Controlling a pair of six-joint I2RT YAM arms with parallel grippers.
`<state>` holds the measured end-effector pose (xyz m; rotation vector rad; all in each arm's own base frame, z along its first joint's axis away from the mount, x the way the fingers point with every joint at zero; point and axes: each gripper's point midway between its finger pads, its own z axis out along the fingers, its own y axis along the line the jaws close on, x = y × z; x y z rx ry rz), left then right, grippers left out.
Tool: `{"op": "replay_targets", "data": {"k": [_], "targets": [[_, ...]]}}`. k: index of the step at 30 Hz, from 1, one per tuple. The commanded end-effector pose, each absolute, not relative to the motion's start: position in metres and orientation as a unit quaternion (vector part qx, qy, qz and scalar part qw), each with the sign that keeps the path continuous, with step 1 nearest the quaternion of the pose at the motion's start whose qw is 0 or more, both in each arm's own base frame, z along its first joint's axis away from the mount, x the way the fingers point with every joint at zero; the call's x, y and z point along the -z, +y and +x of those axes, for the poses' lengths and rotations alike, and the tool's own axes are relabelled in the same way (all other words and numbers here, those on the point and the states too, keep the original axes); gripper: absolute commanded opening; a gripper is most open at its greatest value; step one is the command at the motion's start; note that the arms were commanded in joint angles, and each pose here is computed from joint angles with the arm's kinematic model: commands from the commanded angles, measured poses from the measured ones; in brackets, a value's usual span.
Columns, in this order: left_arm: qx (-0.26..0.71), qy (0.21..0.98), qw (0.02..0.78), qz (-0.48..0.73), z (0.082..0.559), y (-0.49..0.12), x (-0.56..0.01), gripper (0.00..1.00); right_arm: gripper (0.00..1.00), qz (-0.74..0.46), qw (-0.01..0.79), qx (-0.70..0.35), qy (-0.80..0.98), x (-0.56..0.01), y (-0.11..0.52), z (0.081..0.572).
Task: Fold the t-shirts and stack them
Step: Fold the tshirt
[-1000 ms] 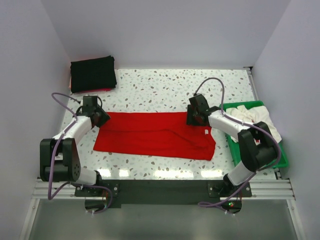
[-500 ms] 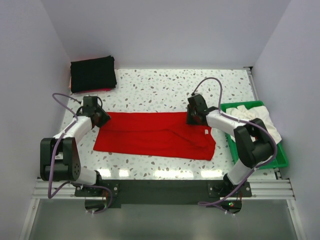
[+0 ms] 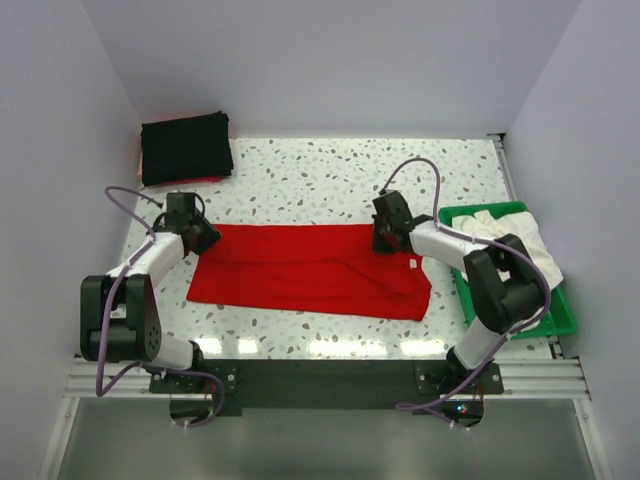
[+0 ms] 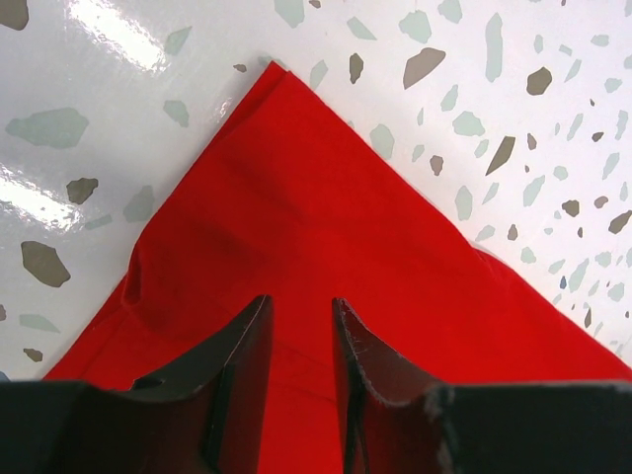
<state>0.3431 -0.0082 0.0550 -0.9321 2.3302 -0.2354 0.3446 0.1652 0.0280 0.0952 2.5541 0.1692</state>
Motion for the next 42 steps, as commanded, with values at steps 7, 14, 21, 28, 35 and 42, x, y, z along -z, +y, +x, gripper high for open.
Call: {"op": "replay_targets", "data": {"k": [7,14,21,28,35,42], "targets": [[0.097,0.877,0.318,-0.346,0.349,-0.01,-0.058,0.34,0.0,0.014,0.313,-0.131,0.94,-0.076,0.194,0.318],[0.1,0.877,0.318,-0.346,0.35,-0.011,-0.059,0.34,0.0,-0.016,0.304,-0.164,0.938,-0.084,0.219,0.278],[0.1,0.878,0.316,-0.346,0.349,-0.011,-0.056,0.34,0.0,-0.045,0.288,-0.182,0.939,-0.077,0.246,0.245],[0.103,0.878,0.316,-0.345,0.349,-0.012,-0.056,0.34,0.0,-0.063,0.281,-0.176,0.941,-0.07,0.256,0.227],[0.103,0.878,0.315,-0.345,0.349,-0.012,-0.056,0.34,0.22,-0.068,0.297,-0.178,0.936,-0.088,0.255,0.227],[0.104,0.876,0.321,-0.344,0.352,-0.012,-0.06,0.34,0.47,-0.063,0.327,-0.153,0.931,-0.106,0.24,0.233]]}}
